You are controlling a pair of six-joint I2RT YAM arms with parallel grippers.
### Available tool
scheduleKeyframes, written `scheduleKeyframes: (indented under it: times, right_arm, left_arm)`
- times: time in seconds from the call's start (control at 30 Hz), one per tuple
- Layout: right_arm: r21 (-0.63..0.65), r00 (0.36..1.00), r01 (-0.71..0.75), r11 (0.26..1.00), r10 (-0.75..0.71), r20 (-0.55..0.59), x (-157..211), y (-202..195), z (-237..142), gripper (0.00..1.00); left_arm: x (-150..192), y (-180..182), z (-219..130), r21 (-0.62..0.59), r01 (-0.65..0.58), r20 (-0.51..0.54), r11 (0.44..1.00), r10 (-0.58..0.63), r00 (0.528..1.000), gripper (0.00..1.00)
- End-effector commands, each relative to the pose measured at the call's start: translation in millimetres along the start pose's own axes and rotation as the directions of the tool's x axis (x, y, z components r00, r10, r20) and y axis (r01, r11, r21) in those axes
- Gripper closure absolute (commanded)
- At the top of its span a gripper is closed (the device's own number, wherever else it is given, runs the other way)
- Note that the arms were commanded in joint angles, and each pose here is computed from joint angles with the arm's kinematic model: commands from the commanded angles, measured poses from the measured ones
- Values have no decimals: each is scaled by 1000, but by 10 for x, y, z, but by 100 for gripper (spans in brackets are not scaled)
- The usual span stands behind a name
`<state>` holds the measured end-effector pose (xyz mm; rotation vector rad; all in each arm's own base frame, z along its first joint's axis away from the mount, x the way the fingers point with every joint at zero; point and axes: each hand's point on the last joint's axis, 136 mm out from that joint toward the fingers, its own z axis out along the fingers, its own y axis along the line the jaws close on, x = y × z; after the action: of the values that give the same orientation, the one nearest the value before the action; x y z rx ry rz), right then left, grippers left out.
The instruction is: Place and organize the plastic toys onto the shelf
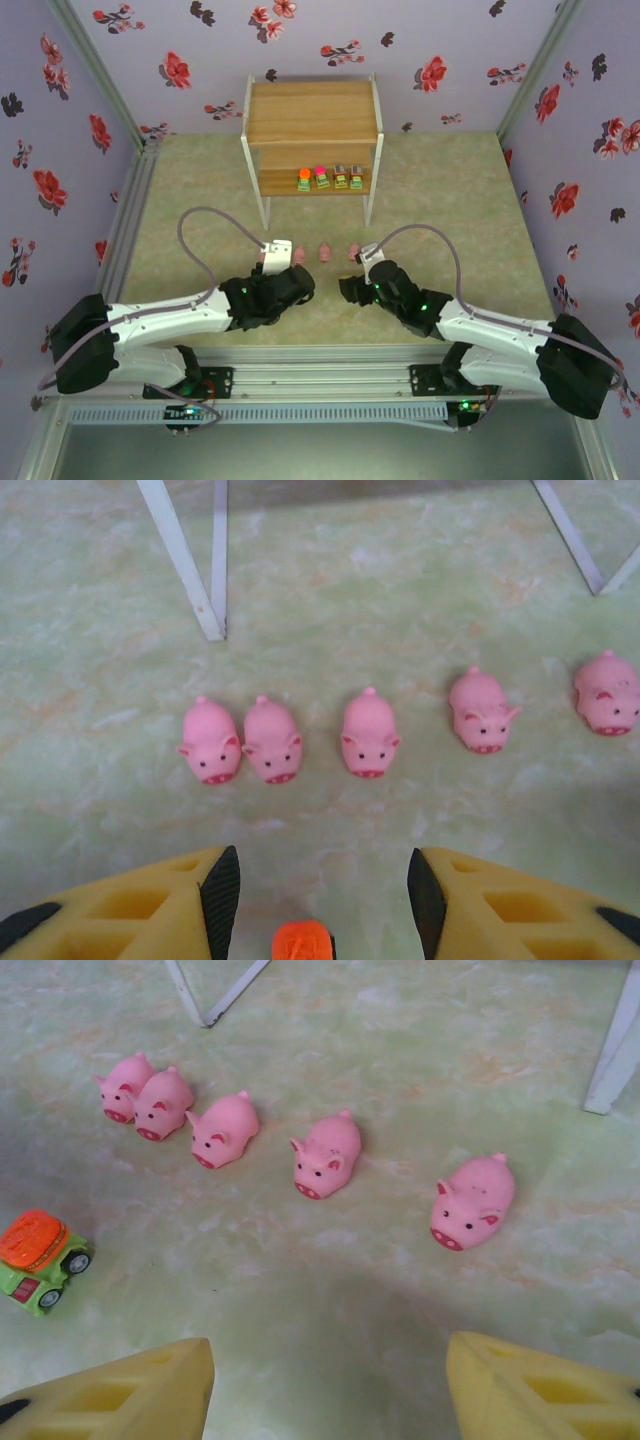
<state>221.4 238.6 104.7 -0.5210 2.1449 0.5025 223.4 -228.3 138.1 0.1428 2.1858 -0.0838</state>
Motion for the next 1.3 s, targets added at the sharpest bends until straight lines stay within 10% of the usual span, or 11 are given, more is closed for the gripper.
scheduleKeyframes:
  times: [0.0, 1.27]
  right_arm:
    - [-18, 999, 29, 999, -28, 45, -172, 103, -14, 49]
    - [-33, 998, 56, 998, -55, 16, -115, 191, 32, 44]
  left_arm:
    - [120, 83, -27, -40, 53, 8, 998, -52, 999, 48]
    - [947, 117, 231, -102, 65, -55, 993, -71, 996, 45]
